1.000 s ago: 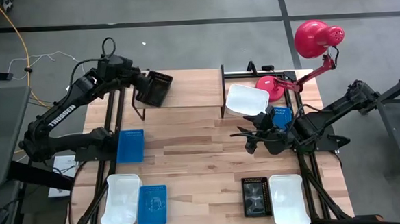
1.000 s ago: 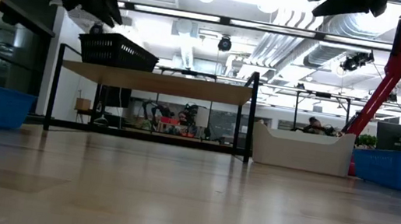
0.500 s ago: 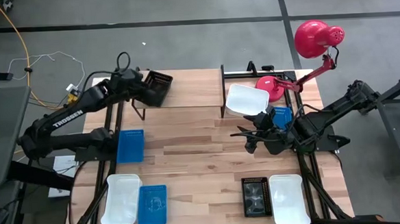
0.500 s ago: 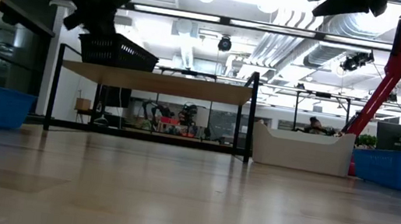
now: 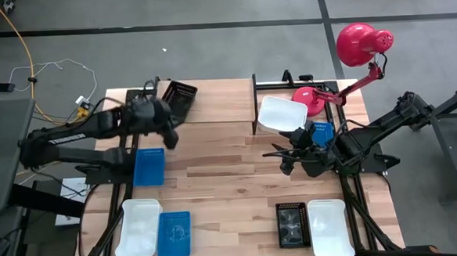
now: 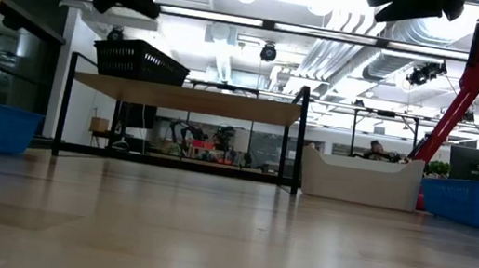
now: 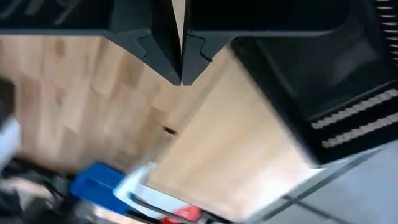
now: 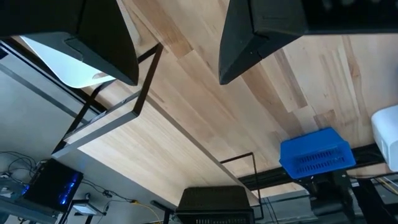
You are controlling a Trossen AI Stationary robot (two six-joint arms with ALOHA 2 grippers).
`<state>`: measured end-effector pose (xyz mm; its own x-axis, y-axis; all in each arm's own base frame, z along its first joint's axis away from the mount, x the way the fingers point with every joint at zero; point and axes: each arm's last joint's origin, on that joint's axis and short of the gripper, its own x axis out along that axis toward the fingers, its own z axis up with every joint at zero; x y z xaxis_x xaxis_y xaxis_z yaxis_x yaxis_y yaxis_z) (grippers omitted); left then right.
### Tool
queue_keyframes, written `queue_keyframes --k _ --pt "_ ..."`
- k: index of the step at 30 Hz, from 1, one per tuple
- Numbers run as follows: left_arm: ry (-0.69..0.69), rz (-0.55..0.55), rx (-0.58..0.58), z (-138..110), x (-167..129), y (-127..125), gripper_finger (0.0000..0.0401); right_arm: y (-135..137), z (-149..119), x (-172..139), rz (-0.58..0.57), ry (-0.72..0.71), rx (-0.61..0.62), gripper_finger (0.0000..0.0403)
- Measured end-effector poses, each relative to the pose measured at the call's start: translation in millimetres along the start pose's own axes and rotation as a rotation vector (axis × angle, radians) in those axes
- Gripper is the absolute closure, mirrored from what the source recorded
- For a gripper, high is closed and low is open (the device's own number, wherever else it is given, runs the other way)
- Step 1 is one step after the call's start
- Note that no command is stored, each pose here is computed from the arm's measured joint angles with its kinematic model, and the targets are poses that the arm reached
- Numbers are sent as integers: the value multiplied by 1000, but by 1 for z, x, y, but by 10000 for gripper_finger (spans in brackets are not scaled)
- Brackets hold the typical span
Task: Stack baskets on shelf by color
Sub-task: Stack the top right black bin on the black bin on the shelf
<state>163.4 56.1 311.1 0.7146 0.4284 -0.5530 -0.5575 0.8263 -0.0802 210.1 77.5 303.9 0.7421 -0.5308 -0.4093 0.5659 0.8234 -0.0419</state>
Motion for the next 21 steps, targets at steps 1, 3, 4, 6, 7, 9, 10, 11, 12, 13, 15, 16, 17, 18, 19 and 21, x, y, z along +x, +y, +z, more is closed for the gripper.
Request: queue_keyframes --k 1,3,4,6,7,9,10,11,12,13,15,16,17,18,19,21 --pt "4 -8 33 -3 -3 -8 401 0 0 0 -1 -1 0 194" --pt "40 2 117 -12 -8 -19 401 0 0 0 -5 -4 0 194" --pt "58 24 156 -17 -11 -24 401 0 0 0 -5 -3 -1 194" --pt "97 96 201 -28 -14 -31 401 0 0 0 -5 -3 -1 194" --pt "113 134 220 -33 -14 -34 401 0 0 0 -5 -3 -1 194" --pt "124 204 255 -42 -11 -41 401 0 0 0 -9 -6 -2 194" --pt "119 231 267 -44 -8 -44 401 0 0 0 -14 -9 -2 194" --pt "112 255 277 -46 -6 -47 401 0 0 0 -17 -11 -3 194" --pt "111 281 287 -47 -3 -49 401 -1 0 0 -20 -13 -3 194" --pt "113 309 296 -48 1 -50 401 -1 0 0 -24 -16 -3 194" --pt "118 363 312 -50 9 -53 401 -1 0 0 -24 -16 -3 194" --pt "120 391 324 -51 14 -55 401 -1 0 0 -23 -16 -3 194" --pt "122 418 336 -52 17 -56 401 -1 0 0 -23 -16 -3 194" --pt "119 445 337 -53 21 -56 401 -1 0 0 -23 -16 -4 194" --pt "116 468 338 -54 24 -57 401 -1 0 0 -23 -16 -4 194" --pt "129 496 349 -55 30 -58 401 -1 0 0 -23 -16 -4 194"
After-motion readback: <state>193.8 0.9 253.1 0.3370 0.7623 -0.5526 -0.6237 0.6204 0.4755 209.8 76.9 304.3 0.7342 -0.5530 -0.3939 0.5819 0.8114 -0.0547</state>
